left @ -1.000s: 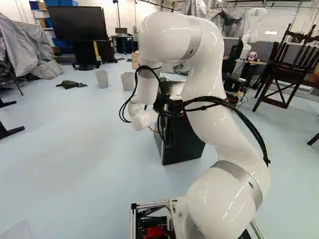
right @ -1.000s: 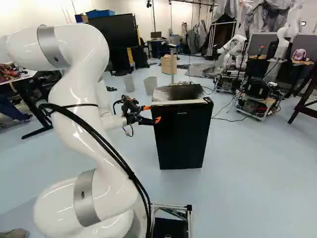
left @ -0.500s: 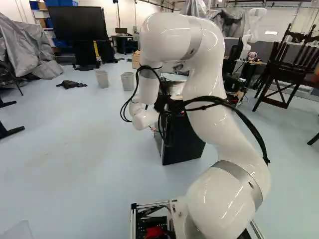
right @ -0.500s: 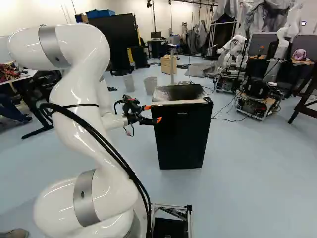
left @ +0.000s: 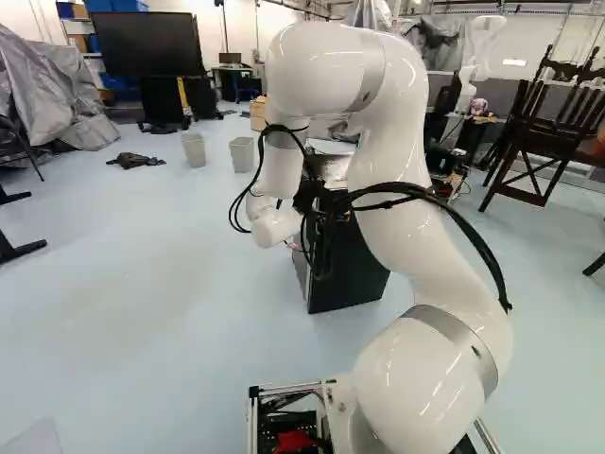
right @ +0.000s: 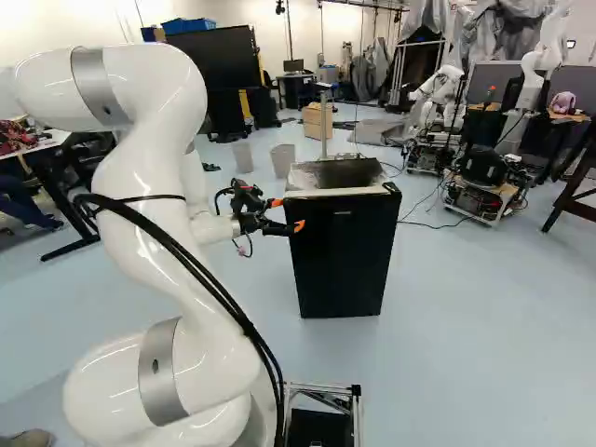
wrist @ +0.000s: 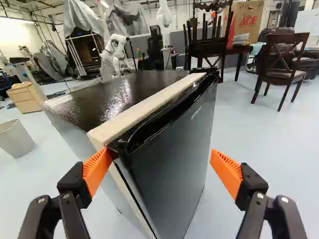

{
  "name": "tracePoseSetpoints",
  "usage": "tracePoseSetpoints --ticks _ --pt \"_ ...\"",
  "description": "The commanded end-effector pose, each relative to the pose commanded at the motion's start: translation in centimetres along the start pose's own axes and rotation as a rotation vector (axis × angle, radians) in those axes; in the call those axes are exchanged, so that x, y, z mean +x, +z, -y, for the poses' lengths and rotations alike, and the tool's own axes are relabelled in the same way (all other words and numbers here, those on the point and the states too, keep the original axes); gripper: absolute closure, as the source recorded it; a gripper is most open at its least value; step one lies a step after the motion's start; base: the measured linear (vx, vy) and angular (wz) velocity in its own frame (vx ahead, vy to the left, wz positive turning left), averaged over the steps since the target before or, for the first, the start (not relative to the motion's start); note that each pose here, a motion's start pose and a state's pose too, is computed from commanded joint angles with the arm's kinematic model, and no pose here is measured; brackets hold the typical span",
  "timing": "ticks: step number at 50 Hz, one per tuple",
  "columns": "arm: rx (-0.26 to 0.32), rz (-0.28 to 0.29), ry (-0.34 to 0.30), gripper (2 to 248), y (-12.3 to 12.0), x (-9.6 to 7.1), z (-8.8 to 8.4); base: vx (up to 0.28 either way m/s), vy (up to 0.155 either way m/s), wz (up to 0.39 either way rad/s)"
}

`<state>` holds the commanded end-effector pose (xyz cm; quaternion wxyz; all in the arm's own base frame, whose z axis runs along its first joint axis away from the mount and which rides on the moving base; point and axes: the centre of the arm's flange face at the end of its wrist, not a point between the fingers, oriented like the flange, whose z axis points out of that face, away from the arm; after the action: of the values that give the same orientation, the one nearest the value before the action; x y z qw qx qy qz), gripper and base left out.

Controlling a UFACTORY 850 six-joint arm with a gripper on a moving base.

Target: Grab a drink from the fridge

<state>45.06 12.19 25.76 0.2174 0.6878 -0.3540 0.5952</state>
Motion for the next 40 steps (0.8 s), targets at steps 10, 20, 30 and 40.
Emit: tracePoseSetpoints --ticks 10,20,30,40 --pt "0.002 0.002 -0.007 3 -0.3 0.0 -0.4 0.000 0.000 0.000" --pt "0.005 0.005 -0.014 3 -0.6 0.0 -0.9 0.000 0.000 0.000" --pt "0.007 0.007 -0.021 3 -1.0 0.1 -1.3 0.000 0.000 0.000" --pt "0.010 0.009 -0.029 3 -1.3 0.1 -1.8 0.000 0.000 0.000"
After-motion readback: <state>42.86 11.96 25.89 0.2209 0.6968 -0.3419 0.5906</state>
